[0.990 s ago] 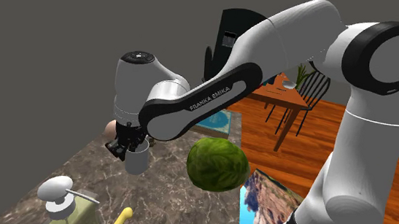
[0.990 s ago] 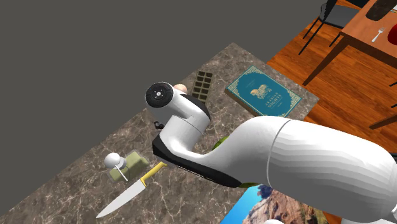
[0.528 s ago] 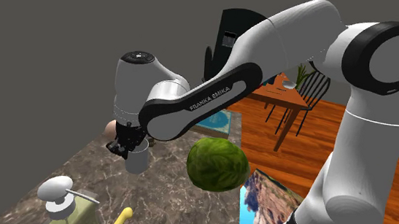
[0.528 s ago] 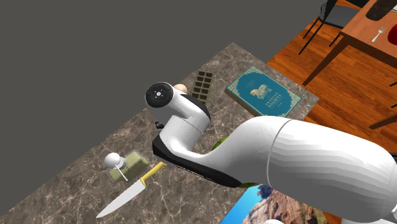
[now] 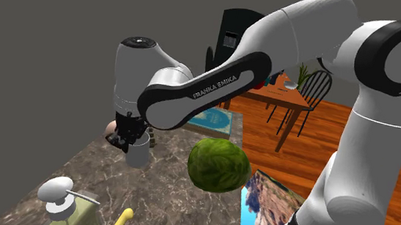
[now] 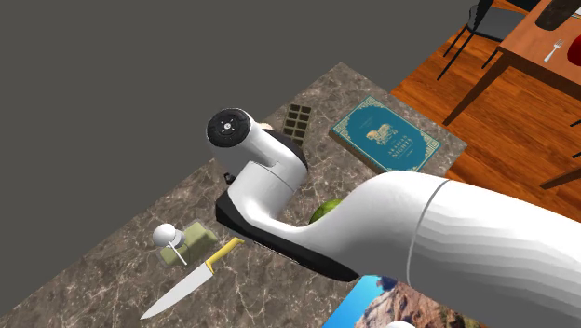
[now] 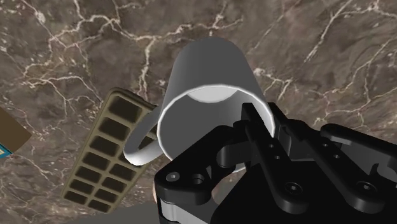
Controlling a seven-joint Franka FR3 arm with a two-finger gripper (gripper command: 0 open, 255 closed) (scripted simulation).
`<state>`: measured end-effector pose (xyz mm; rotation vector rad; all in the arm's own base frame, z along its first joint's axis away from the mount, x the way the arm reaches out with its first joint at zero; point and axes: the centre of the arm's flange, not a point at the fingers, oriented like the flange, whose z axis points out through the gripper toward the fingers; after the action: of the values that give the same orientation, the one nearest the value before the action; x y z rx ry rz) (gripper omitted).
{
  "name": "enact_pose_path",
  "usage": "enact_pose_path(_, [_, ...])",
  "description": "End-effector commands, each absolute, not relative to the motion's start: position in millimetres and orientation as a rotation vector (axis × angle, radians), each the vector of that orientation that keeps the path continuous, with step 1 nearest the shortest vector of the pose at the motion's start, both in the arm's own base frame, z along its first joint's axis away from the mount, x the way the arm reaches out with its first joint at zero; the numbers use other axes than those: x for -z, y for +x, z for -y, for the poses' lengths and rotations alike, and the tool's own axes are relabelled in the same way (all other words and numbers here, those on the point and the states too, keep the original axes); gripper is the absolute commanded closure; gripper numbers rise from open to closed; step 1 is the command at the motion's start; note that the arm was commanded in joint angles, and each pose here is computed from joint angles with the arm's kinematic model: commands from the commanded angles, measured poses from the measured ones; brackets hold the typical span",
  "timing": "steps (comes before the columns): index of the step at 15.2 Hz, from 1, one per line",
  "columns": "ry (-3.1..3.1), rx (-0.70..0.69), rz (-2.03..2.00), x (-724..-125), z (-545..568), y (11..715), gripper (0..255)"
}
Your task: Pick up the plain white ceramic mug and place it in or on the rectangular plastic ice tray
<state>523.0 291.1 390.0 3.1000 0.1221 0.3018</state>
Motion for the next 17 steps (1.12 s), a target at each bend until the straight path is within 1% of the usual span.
enact_pose_path(1, [3.1,-0.301,-0.122,-401,-291,523,255])
enact_pose_path(13, [3.1,-0.301,-0.122,-460,-291,523,255])
enact_pose_path(17, [3.1,-0.301,-0.122,-468,-256,562,255])
